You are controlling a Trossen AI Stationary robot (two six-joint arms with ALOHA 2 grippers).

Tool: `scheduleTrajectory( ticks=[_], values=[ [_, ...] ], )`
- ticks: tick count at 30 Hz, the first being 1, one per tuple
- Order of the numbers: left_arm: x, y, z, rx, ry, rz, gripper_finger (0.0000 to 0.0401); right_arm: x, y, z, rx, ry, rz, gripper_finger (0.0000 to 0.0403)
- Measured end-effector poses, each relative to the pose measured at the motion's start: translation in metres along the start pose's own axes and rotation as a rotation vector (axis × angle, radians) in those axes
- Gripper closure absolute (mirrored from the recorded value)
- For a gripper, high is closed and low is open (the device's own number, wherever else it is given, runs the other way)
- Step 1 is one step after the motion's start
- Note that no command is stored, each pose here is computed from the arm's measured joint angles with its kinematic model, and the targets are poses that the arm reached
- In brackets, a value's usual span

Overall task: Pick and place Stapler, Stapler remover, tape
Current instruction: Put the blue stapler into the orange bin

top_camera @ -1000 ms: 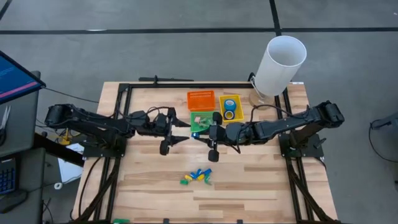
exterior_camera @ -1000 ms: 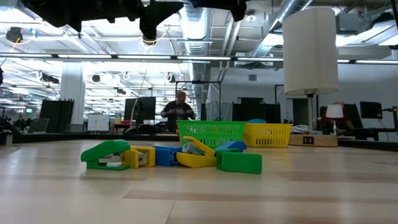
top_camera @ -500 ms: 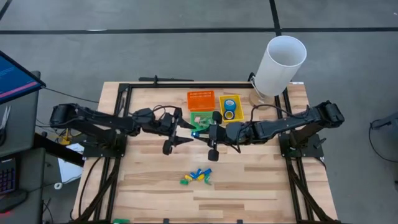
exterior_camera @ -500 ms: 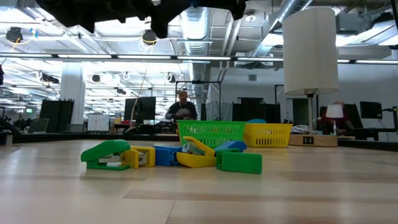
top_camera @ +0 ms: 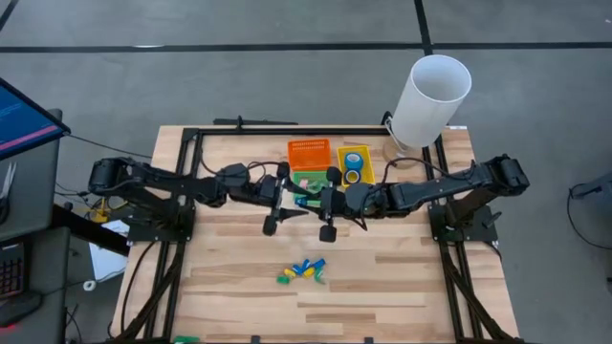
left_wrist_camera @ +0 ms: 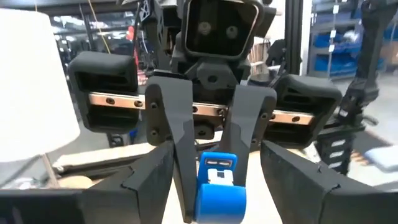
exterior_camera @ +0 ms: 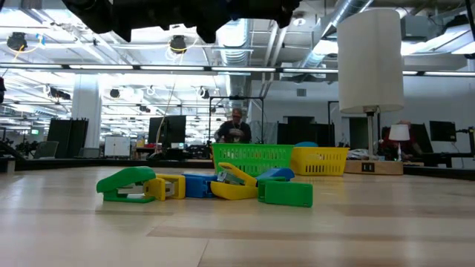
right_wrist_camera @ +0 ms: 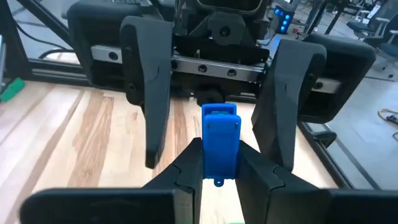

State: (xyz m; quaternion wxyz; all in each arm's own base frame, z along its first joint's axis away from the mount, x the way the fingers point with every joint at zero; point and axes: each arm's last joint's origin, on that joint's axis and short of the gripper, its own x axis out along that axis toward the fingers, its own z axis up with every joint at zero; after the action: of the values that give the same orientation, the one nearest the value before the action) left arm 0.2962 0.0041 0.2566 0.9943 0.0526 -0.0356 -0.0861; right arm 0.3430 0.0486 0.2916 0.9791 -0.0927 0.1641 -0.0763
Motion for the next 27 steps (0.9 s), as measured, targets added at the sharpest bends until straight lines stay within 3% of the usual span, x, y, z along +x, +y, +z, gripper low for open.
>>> scheduleTrajectory(
  ticks=[13,27],
  values=[
    [-0.004,0.018,0.000,0.154,-0.007,0.049,0.0252,0.001,-0.005,0.000,-0.086,-0.002,-0.032,0.0342],
    [-0.003,0.010,0.002,0.164,-0.025,0.045,0.0260,-0.001,-0.002,0.001,-0.070,-0.005,-0.019,0.0335]
  ],
)
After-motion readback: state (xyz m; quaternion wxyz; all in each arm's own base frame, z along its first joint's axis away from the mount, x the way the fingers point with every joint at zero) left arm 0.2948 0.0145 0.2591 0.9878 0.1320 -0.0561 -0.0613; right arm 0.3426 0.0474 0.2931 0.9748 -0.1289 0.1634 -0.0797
